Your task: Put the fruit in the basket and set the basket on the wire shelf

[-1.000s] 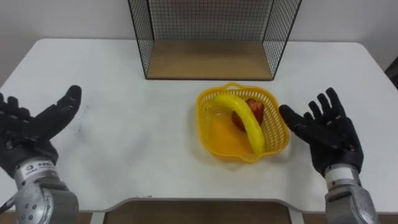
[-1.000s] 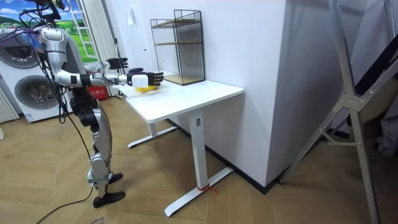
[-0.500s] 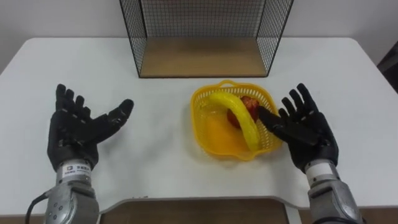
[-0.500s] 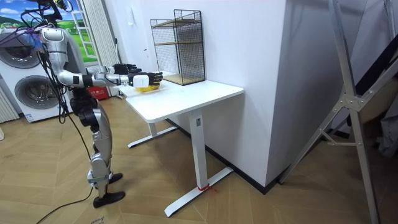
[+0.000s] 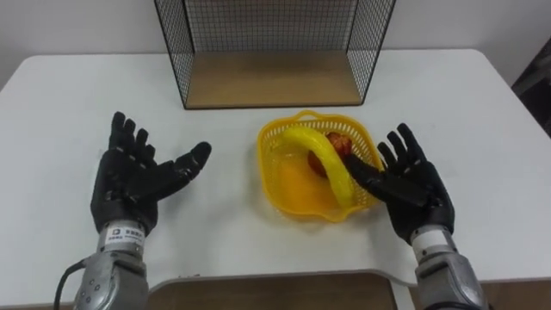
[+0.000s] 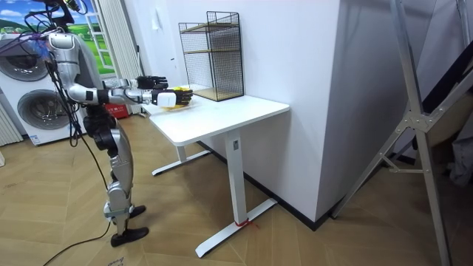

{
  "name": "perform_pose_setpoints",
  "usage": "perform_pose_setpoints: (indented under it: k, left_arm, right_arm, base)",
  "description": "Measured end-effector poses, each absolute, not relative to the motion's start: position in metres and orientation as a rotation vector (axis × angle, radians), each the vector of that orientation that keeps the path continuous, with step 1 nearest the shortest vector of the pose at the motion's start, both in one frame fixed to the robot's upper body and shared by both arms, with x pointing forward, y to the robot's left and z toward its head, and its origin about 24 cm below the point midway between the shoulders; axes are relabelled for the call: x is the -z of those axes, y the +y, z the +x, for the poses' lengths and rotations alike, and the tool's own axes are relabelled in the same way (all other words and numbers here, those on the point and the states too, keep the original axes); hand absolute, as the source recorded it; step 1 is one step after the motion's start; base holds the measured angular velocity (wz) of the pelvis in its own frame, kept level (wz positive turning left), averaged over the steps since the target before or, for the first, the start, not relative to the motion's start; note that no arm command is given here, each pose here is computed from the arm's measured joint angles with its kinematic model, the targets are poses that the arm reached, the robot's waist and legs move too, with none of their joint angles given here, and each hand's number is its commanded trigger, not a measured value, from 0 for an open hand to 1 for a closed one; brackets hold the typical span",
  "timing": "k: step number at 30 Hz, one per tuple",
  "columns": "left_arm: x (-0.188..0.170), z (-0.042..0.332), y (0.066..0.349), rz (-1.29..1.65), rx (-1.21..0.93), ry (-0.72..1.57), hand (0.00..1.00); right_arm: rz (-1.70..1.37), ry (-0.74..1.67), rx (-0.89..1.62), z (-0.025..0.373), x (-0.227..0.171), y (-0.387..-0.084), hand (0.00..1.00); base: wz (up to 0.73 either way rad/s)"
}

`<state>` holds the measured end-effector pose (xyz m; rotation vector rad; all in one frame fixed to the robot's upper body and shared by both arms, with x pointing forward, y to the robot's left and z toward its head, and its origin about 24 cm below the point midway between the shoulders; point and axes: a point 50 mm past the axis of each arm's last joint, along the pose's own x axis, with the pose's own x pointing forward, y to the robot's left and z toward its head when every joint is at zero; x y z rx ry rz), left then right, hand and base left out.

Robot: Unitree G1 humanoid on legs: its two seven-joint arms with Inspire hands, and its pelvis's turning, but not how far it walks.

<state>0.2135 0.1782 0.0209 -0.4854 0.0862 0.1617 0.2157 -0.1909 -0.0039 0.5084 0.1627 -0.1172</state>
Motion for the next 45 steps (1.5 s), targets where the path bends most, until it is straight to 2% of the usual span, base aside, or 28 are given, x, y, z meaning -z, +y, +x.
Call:
perform_pose_setpoints:
  k: [6, 15, 45]
  left_arm:
    - [-0.007, 0.211, 0.164, -0.508, -0.069, 0.155, 0.00]
    - [-0.006, 0.211, 0.151, -0.517, 0.039, 0.170, 0.00]
    - [-0.001, 0.208, 0.128, -0.536, 0.132, 0.212, 0.00]
  right_arm:
    - [0.512, 0.214, 0.084, 0.217, 0.015, -0.184, 0.00]
    - [0.605, 0.225, 0.031, 0.216, 0.016, -0.172, 0.00]
    - [0.656, 0.235, -0.068, 0.218, 0.017, -0.154, 0.00]
  base:
    - [-0.07]
    - [-0.01]
    - [0.00]
